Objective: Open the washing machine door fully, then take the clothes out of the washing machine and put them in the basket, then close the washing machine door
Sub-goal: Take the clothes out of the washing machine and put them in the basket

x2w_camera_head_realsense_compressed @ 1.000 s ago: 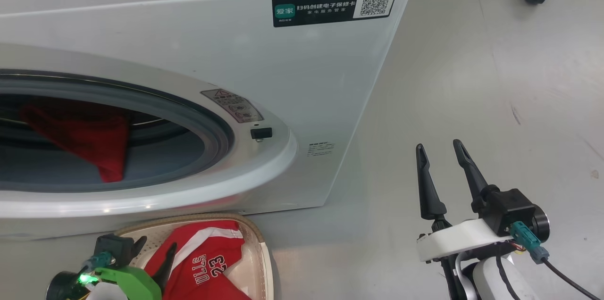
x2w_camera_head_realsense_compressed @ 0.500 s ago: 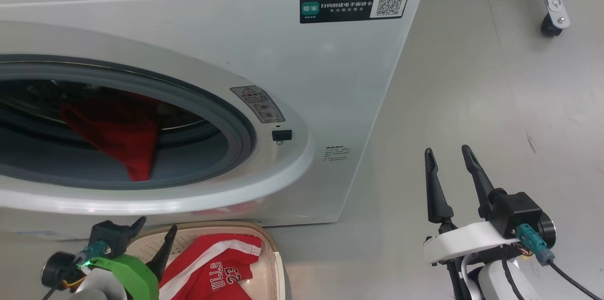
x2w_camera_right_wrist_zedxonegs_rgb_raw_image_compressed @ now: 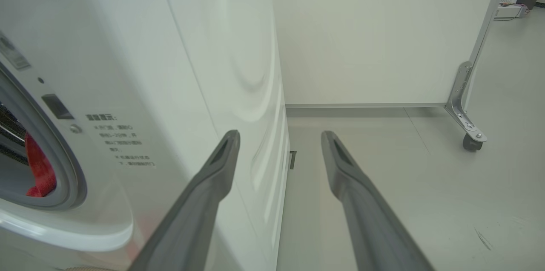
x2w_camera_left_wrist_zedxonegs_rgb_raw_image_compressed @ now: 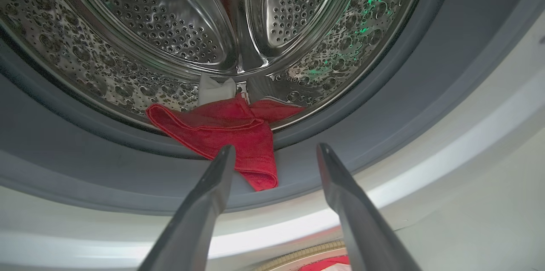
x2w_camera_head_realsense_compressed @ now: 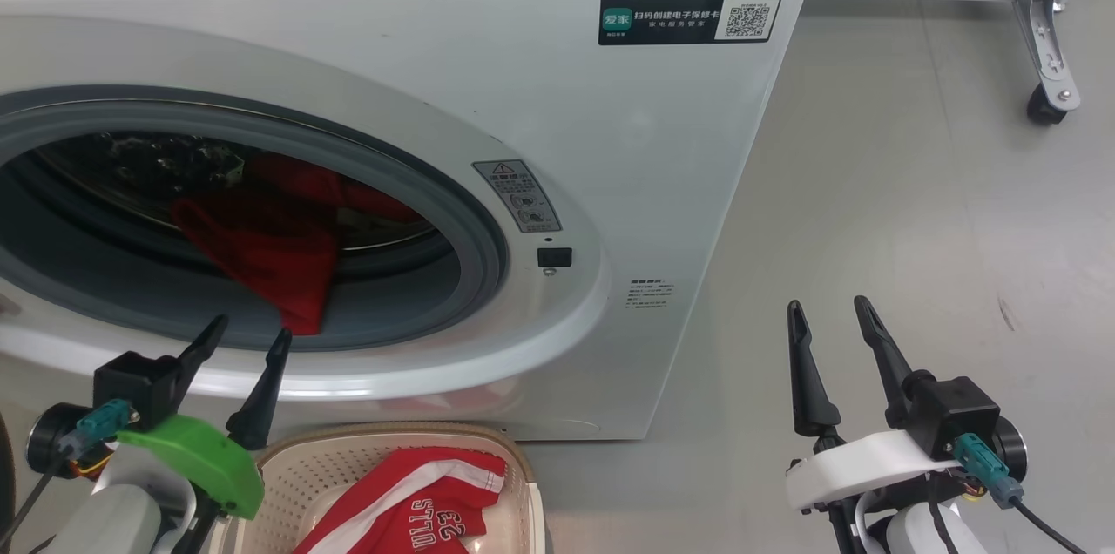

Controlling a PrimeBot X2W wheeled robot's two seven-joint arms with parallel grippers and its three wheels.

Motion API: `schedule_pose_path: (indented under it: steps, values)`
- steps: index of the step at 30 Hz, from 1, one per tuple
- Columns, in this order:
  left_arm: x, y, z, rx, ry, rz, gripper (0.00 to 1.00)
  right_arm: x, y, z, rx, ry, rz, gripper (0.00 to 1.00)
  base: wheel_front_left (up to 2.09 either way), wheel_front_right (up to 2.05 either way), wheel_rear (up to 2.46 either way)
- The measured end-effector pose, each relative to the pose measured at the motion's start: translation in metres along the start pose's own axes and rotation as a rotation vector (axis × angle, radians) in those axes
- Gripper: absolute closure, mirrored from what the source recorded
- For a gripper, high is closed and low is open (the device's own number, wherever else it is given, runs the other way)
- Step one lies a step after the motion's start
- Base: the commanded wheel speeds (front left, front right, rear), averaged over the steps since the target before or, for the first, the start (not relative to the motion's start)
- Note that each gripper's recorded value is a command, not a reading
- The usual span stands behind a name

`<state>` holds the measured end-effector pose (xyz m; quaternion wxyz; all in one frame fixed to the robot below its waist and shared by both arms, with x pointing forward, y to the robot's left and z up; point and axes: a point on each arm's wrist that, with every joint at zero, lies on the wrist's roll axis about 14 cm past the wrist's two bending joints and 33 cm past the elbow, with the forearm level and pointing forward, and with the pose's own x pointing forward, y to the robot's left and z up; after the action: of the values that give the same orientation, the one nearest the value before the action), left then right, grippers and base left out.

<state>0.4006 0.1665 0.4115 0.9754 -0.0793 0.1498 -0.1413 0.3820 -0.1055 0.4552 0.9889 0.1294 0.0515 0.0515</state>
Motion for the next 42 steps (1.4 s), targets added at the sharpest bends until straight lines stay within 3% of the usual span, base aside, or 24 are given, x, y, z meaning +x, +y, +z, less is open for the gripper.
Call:
schedule_pose_path:
  steps: [17,42]
  values:
    - [-0.027,0.018,0.052,-0.024,-0.208,0.089,0.0,-0.003,0.006,0.004,0.002,-0.013,0.025,0.0,0.0,0.0,0.0]
    - [-0.045,0.005,0.039,-0.023,-0.217,0.11,0.0,-0.006,0.003,0.007,0.003,-0.02,0.019,0.0,0.0,0.0,0.0]
